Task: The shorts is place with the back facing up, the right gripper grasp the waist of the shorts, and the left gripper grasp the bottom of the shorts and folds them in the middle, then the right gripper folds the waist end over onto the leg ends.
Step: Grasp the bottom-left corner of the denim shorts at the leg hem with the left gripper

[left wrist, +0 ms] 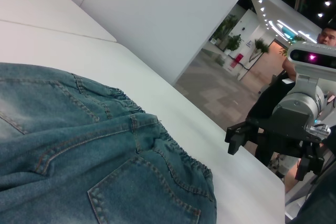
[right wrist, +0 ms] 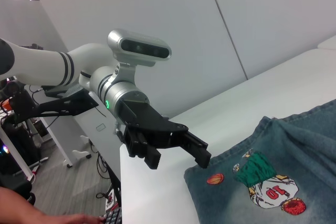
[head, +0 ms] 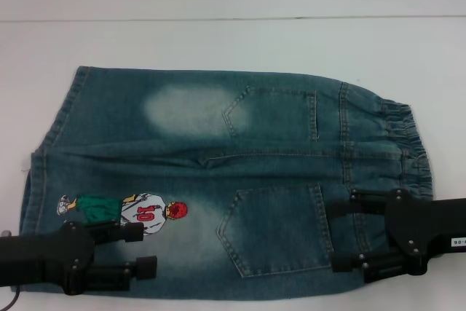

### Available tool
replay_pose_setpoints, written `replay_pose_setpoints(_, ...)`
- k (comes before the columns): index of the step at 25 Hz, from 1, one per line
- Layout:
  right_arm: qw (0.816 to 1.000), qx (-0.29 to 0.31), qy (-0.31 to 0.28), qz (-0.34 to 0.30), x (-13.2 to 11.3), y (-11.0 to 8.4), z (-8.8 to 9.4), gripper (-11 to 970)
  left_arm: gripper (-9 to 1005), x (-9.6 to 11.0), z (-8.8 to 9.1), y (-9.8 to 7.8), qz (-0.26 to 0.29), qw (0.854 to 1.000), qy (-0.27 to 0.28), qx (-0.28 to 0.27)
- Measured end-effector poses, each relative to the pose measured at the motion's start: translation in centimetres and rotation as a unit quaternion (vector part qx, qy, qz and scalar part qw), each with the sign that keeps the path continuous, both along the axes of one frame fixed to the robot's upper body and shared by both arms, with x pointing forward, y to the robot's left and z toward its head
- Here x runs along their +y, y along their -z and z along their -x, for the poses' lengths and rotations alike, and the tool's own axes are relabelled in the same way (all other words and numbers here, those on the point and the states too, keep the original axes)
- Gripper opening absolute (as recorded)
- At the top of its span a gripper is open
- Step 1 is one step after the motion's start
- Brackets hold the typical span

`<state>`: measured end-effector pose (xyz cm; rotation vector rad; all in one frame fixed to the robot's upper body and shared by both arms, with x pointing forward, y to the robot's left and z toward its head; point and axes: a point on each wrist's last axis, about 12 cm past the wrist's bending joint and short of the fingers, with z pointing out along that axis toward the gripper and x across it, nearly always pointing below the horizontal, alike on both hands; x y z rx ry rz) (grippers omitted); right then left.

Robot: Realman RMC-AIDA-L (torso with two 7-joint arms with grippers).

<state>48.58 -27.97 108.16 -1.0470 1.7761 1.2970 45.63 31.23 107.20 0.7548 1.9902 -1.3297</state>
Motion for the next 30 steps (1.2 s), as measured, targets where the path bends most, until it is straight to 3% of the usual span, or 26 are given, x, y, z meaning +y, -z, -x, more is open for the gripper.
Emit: replay_pose_setpoints(30,1.0,0.0,-0.001,0.001,0.13,-0.03,-0.18,947,873,-0.08,-0.14,-0.07,0.0,1.0,0.001,-0.001)
